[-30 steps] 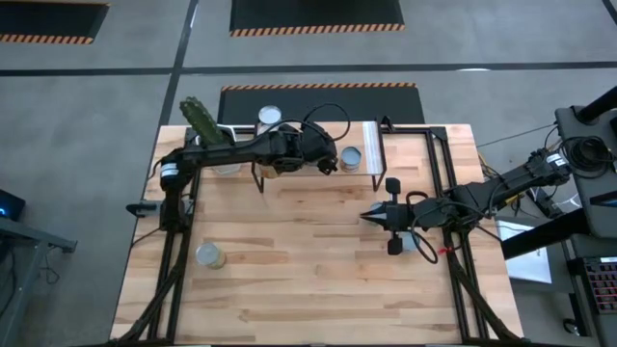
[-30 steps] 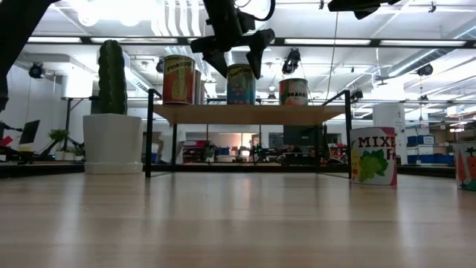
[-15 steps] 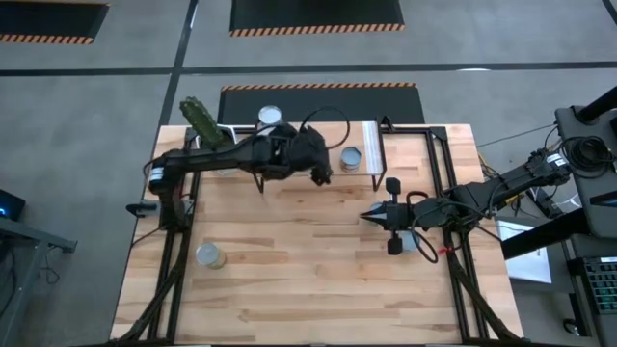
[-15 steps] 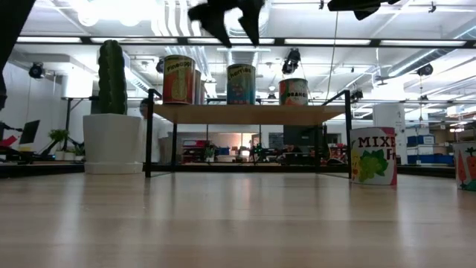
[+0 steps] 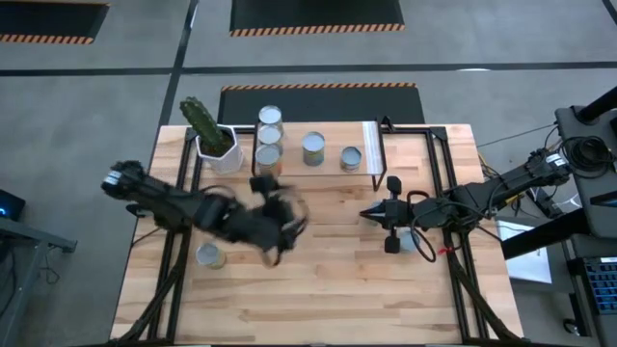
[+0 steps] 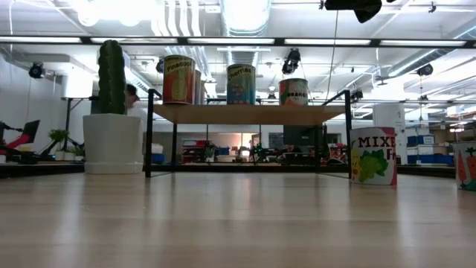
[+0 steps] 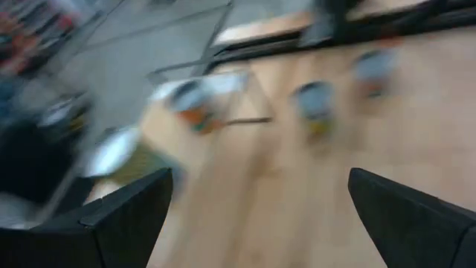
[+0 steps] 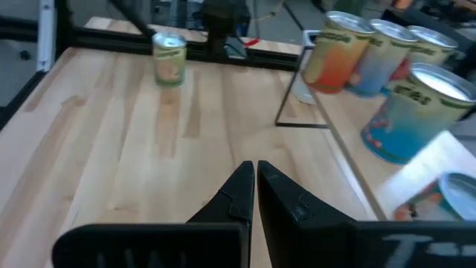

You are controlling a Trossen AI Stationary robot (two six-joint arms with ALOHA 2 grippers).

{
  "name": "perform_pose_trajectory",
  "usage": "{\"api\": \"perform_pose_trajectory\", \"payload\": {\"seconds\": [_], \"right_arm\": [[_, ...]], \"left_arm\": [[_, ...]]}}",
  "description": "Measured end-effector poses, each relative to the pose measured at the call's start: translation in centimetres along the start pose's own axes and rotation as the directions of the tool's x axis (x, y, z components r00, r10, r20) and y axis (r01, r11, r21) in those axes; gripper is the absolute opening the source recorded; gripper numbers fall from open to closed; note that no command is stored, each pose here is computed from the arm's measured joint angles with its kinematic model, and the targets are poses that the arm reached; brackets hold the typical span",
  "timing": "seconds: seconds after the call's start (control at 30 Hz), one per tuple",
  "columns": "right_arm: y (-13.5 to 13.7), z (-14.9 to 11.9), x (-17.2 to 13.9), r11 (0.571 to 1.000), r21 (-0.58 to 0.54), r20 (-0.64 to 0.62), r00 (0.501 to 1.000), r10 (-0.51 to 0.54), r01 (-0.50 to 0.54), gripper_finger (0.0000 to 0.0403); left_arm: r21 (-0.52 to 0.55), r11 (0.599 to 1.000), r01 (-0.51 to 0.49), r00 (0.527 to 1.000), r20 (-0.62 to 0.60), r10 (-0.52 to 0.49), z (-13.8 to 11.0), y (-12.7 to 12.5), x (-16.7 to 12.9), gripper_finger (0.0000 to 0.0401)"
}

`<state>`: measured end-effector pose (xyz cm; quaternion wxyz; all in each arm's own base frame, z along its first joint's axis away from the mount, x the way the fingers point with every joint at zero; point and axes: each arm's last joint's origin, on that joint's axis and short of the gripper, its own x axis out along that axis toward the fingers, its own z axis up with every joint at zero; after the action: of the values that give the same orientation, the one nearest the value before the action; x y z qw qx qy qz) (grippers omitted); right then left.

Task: Pick and place cans onto a shelf
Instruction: Put the canned cherries on the shelf

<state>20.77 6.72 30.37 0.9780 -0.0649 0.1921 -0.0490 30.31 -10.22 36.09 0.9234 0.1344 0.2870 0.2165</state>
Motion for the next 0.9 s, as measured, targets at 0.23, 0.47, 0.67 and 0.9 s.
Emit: {"api": "perform_pose_trajectory", "payload": {"seconds": [0.23, 0.47, 0.67, 0.9], "right_arm": [[-0.9, 0.0, 0.4, 0.995, 0.084, -0.006, 0.999, -0.049, 0.049, 0.0009], [-3.6, 0.7, 1.1, 0.980, 0.146, -0.003, 0.991, -0.134, 0.133, 0.0009], [-6.3, 1.3, 1.4, 0.975, 0.165, 0.004, 0.988, -0.153, 0.150, 0.0009], [-8.6, 2.2, 1.8, 0.962, 0.157, 0.004, 0.973, -0.229, 0.225, 0.0009]], "left_arm": [[-0.085, 0.971, 0.223, 0.924, 0.337, -0.182, -5.8, -3.3, -2.5, 0.0387], [-0.054, 0.979, 0.196, 0.871, 0.469, -0.149, -10.5, -3.3, -1.4, 0.0386], [-0.025, 0.988, 0.151, 0.858, 0.500, -0.118, -11.6, -2.0, -2.0, 0.0347], [0.012, 0.969, 0.246, 0.809, 0.548, -0.212, -12.0, -0.3, -3.6, 0.0233]]}}
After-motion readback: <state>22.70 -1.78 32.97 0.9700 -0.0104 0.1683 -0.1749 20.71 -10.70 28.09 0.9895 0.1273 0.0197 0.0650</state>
